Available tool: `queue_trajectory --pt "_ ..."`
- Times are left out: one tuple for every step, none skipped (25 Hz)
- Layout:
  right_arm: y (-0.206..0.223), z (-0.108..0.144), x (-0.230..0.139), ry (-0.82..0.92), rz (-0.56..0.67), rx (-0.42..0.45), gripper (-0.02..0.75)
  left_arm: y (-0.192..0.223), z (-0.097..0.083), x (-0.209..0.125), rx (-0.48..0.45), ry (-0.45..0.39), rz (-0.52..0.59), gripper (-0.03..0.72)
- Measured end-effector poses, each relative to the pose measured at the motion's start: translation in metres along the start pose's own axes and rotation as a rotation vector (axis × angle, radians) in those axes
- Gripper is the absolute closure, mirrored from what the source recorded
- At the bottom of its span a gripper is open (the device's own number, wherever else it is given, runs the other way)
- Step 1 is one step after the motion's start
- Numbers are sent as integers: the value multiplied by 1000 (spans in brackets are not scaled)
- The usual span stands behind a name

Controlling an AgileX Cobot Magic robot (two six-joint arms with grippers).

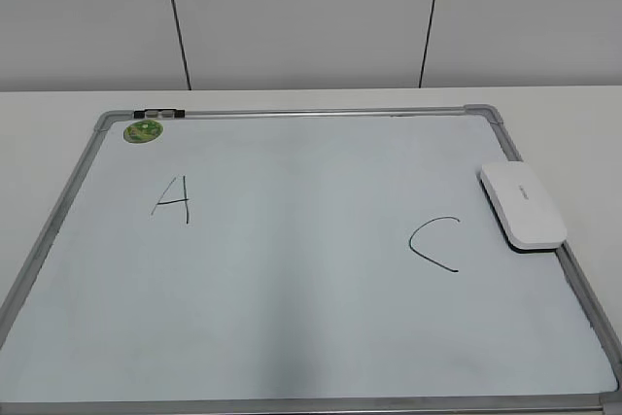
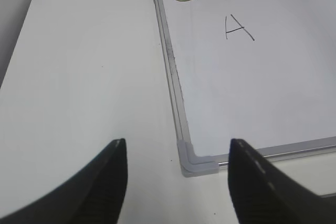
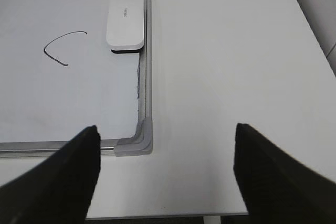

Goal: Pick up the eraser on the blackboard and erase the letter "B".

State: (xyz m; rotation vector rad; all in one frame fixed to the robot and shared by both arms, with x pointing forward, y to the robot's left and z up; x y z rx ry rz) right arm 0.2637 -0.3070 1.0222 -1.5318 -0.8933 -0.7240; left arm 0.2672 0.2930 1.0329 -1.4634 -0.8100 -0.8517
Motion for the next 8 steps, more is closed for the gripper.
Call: queue_trajectory --pt "0 0 0 0 0 0 150 0 0 0 0 0 0 248" --pt "0 0 0 0 0 0 150 0 0 0 0 0 0 248" --pt "0 0 0 0 0 0 150 0 0 0 0 0 0 248" --pt "0 0 0 0 0 0 150 0 0 0 0 0 0 248" --pt "0 0 0 0 0 0 150 0 0 0 0 0 0 248" --pt "0 0 0 0 0 0 150 0 0 0 0 0 0 248" --pt "0 0 0 0 0 0 150 0 0 0 0 0 0 248" --pt "0 0 0 0 0 0 150 0 0 0 0 0 0 248"
Point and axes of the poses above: a point on each arm's last joint axis where the gripper is mounted, y pointing out along that axis toward the gripper, z along the wrist's bending axis when the last joint is at zero, x = y × z, the point moved 4 cm from there along y, pointing out along that axis toward the gripper, and after that the axes turned 6 degrees about -y, right-handed, at the moved point
